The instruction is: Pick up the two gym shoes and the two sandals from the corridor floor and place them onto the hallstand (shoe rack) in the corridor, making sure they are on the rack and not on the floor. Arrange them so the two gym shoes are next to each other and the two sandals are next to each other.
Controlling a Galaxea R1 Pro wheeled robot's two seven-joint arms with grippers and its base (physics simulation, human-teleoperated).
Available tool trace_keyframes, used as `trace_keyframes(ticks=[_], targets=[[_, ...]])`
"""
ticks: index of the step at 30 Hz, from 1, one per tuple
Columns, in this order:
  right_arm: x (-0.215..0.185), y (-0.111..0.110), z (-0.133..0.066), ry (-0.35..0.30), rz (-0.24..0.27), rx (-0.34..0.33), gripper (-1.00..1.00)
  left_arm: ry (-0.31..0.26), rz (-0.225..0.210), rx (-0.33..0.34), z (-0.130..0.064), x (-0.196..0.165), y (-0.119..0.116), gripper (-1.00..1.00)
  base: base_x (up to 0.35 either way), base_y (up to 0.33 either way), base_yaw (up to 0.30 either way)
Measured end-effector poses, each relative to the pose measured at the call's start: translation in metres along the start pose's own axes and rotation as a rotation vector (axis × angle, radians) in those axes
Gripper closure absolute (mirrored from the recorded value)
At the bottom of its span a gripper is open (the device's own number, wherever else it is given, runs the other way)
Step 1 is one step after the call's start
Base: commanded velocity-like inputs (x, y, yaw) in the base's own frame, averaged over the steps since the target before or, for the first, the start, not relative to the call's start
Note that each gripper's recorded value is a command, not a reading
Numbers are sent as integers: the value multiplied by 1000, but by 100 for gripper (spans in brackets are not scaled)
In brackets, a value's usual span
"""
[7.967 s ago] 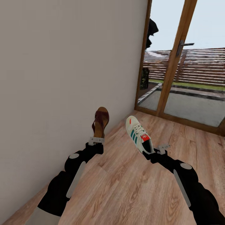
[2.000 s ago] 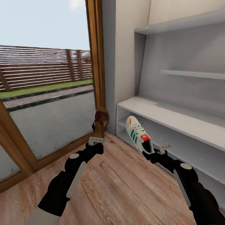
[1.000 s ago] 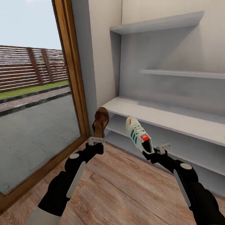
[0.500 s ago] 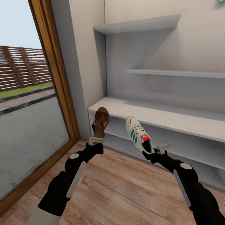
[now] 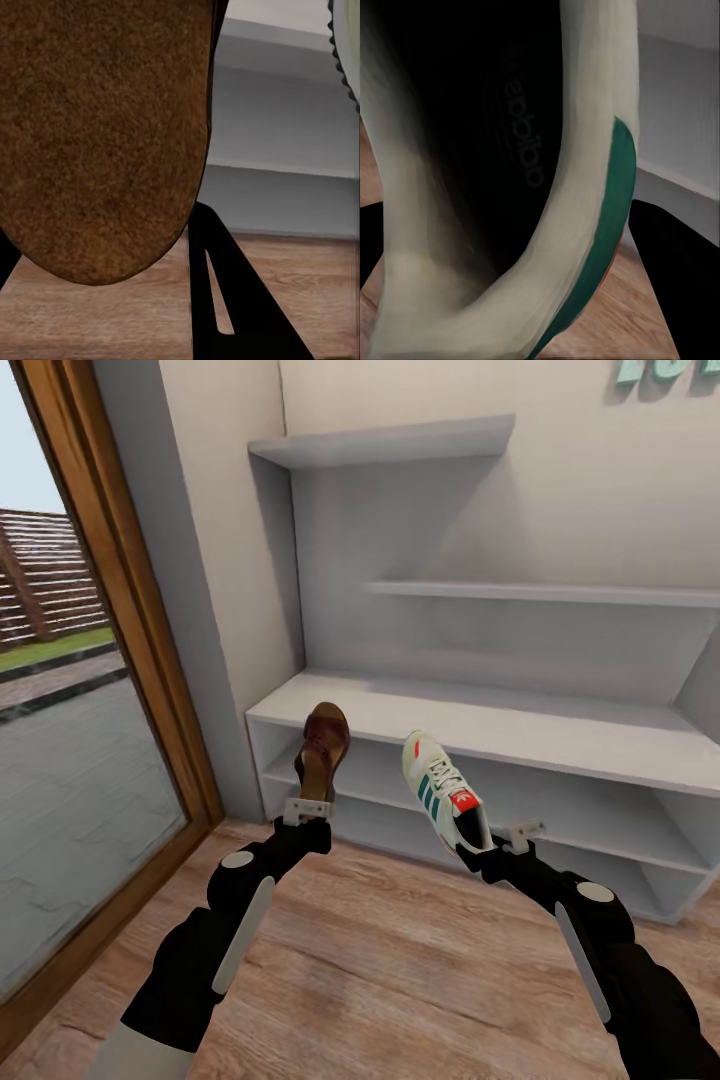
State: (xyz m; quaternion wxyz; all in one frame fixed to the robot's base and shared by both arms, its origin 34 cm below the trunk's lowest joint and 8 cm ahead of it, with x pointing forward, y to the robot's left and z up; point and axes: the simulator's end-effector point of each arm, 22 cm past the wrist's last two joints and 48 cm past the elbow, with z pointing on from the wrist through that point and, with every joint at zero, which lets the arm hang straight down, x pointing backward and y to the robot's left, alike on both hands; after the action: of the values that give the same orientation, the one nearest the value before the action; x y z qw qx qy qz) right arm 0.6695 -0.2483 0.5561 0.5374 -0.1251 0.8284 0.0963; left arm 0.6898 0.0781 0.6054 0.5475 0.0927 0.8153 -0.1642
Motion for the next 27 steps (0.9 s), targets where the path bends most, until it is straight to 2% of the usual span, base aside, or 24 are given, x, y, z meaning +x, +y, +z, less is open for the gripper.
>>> trace_keyframes(ticks=[12,24,27], targets=[[0,0,0,0,0,0,100,0,0,0,0,0,0,100,0,251,-230],[-1,-1,0,-1,0,2,100,0,-1,0,0,1,0,100,0,15,-11],[-1,-1,0,-2,0,2,100,0,-1,0,0,1,0,100,0,-136,0]])
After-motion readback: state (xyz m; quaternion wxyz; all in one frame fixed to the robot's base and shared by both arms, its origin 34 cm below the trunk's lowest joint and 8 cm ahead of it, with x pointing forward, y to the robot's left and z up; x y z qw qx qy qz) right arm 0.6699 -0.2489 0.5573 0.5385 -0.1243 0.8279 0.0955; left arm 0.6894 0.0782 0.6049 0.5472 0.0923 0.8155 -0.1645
